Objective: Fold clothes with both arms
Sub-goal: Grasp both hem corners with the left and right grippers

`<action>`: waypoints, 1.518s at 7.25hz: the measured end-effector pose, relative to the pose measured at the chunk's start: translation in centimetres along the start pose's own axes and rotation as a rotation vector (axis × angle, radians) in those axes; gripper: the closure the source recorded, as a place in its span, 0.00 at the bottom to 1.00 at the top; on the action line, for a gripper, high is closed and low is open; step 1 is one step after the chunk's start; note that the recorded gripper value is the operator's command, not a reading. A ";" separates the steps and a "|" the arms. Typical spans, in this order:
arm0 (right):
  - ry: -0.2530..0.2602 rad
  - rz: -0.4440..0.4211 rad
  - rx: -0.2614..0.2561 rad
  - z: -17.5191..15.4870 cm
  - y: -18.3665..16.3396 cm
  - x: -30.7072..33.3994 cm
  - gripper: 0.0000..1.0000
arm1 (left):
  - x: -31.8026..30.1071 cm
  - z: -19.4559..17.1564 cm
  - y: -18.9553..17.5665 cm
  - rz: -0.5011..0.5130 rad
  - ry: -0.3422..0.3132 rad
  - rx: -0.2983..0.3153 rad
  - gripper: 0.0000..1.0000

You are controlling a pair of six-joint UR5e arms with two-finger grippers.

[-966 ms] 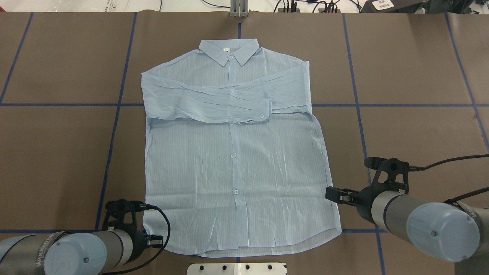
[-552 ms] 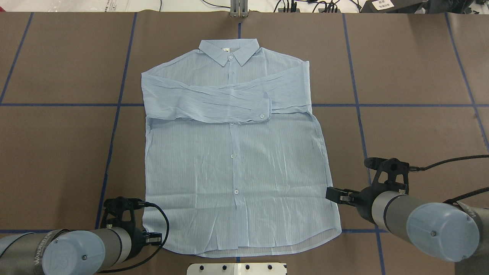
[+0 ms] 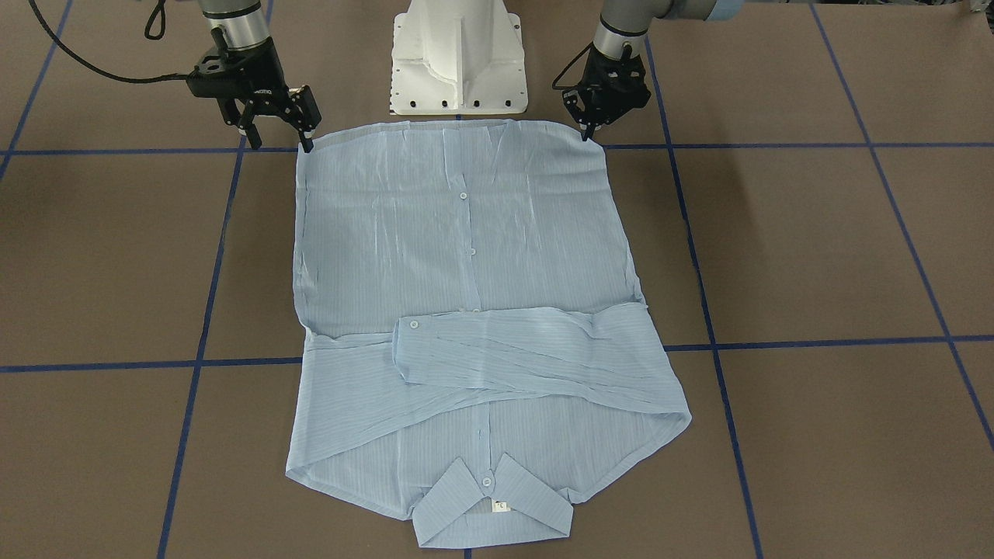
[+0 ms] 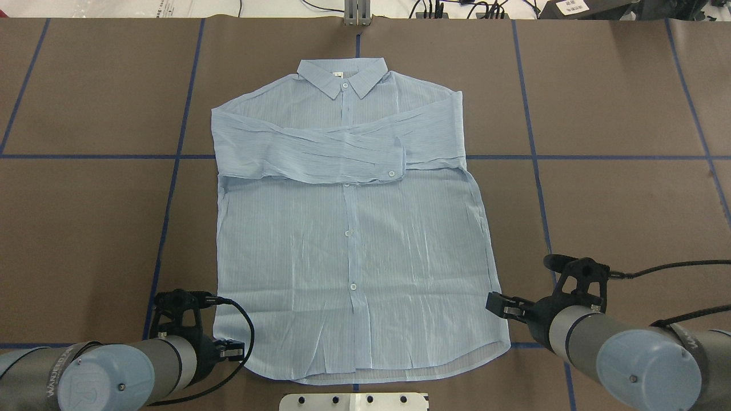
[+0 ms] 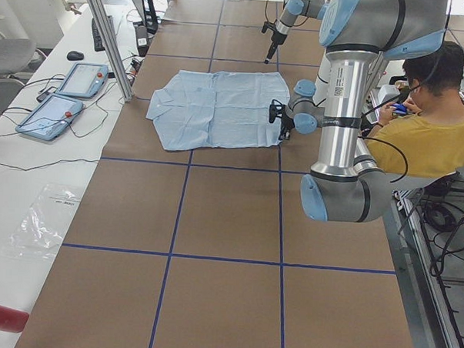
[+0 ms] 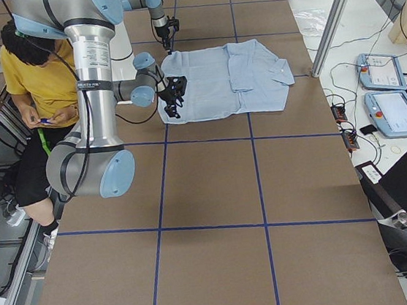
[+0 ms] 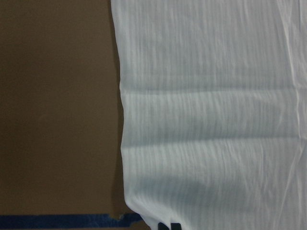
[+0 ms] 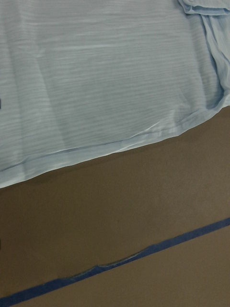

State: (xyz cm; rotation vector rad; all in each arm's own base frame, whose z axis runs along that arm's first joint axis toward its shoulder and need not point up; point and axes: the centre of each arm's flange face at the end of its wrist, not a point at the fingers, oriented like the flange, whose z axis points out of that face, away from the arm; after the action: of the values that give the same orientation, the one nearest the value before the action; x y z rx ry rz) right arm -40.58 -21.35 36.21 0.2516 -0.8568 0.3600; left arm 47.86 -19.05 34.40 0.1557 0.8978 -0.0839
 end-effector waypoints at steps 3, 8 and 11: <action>-0.026 0.022 0.017 2.3 3.0 0.6 0.36 | 0.1 -0.2 -0.3 0.002 0.003 0.044 1.00; -0.031 0.005 0.024 4.6 6.7 2.5 0.60 | 0.1 -0.1 -0.2 0.008 0.001 0.068 1.00; -0.036 0.006 0.022 4.3 8.2 2.5 1.00 | 0.0 0.0 -0.2 0.008 -0.003 0.069 1.00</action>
State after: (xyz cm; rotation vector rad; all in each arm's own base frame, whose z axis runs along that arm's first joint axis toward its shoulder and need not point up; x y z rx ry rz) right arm -45.40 -14.89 41.49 0.2769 -0.8899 0.3711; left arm 47.79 -19.21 34.36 0.2234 0.8914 -0.1076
